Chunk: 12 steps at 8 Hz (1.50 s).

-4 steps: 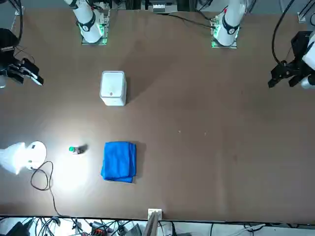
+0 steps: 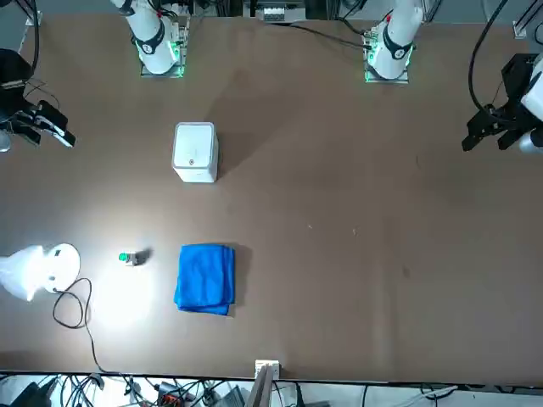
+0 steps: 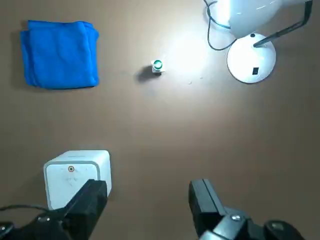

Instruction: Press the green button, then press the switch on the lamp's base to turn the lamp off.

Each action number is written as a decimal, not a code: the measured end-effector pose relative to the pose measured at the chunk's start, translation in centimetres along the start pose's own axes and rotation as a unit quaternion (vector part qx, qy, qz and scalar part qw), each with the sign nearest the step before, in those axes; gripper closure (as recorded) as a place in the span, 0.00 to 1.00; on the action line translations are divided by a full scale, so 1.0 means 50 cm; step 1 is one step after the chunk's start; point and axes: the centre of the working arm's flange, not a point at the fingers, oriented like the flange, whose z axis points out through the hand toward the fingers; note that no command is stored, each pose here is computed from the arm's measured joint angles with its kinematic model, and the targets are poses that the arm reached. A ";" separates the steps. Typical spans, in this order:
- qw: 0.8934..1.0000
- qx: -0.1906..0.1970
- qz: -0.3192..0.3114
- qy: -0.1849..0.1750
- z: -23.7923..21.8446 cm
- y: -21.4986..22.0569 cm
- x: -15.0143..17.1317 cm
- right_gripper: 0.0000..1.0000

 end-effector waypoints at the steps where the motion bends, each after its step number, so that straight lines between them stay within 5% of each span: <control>1: 1.000 0.000 0.000 0.000 0.000 0.000 0.000 0.00; 11: 0.999 -0.002 0.012 -0.029 0.066 0.022 0.033 0.02; 12: 0.999 -0.002 0.010 -0.037 0.085 0.017 0.041 0.22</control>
